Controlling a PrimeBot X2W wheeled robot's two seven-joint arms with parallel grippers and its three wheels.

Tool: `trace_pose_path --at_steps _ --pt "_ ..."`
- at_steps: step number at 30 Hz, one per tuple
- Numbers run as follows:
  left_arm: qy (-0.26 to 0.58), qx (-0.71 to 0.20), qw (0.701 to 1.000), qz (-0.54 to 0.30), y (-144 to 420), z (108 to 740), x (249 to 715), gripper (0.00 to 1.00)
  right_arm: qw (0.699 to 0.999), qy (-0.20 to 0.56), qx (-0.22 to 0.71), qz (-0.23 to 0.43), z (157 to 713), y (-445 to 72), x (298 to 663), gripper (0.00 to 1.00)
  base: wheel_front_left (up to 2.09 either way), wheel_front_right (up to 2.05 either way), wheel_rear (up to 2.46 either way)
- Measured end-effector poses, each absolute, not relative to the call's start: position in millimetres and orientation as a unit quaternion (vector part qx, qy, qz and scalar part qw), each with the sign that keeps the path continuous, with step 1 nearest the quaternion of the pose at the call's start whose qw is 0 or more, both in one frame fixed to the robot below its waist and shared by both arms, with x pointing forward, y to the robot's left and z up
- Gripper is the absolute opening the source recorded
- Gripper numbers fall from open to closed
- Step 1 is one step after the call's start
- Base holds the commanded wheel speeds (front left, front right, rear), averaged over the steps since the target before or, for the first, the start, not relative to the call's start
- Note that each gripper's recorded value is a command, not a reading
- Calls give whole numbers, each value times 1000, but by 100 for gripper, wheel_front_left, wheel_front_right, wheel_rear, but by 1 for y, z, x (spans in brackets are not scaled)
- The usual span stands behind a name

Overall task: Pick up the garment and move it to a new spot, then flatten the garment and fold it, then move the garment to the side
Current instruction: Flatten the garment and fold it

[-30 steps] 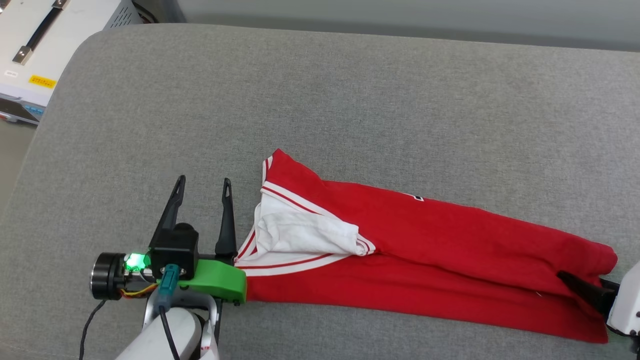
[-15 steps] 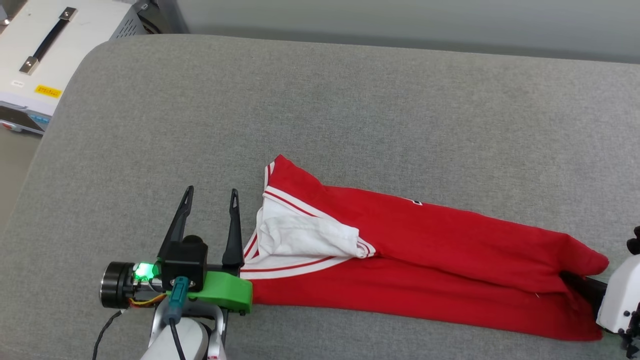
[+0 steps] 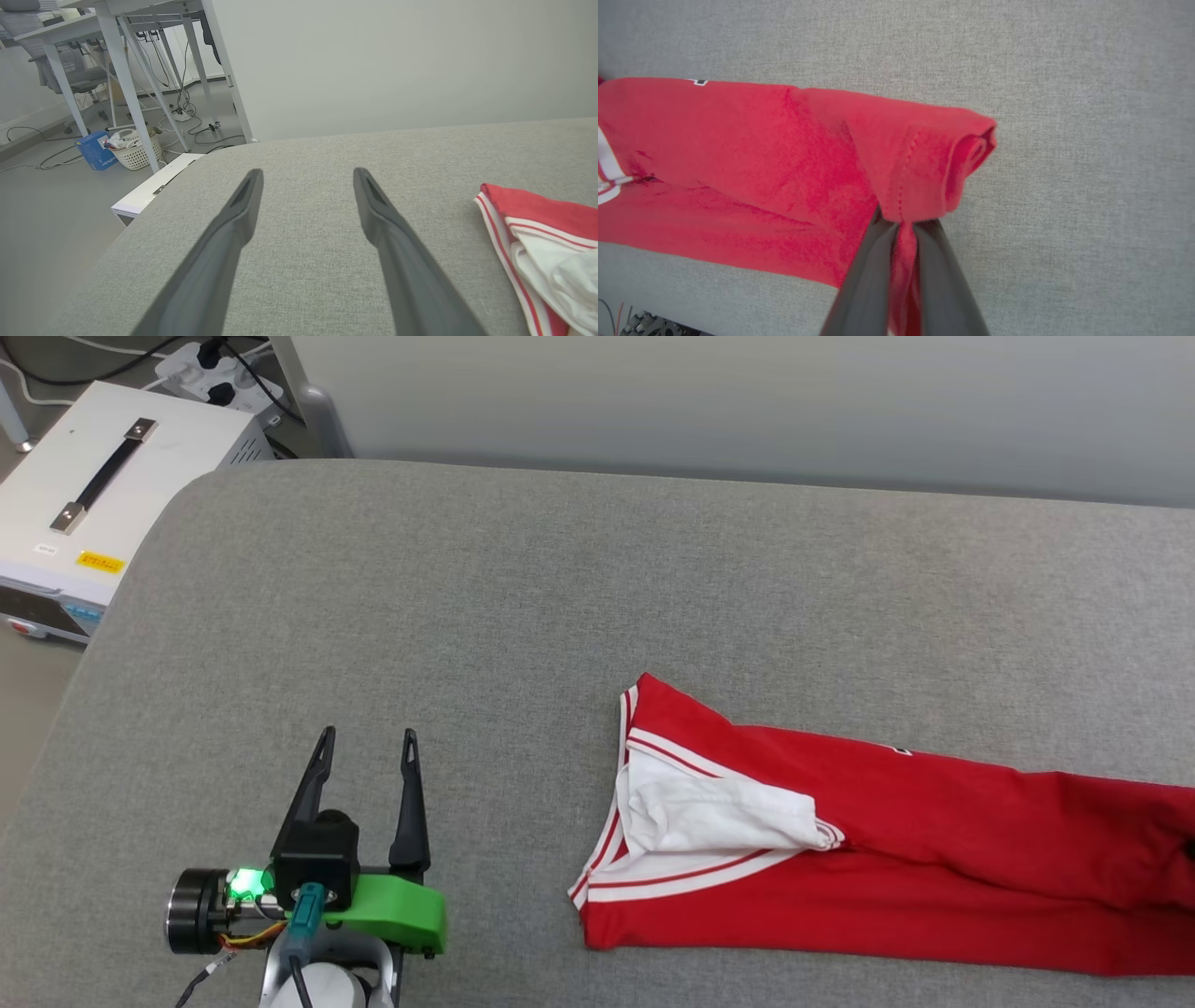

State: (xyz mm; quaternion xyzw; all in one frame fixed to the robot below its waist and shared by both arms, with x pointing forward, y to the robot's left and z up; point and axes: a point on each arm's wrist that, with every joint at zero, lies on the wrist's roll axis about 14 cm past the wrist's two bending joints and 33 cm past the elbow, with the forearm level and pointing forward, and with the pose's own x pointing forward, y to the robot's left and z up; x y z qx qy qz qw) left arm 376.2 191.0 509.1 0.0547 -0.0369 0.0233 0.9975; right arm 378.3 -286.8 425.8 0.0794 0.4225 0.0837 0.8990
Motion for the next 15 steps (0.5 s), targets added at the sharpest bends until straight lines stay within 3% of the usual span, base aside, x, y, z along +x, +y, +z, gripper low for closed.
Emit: trace_pose_path --at_steps 9,15 --pt "-36 55 998 25 193 508 375 100 873 426 53 232 445 -192 370 0 0 0 0" --pt "-27 51 998 30 194 501 377 100 855 396 25 333 458 -111 386 0 0 0 0"
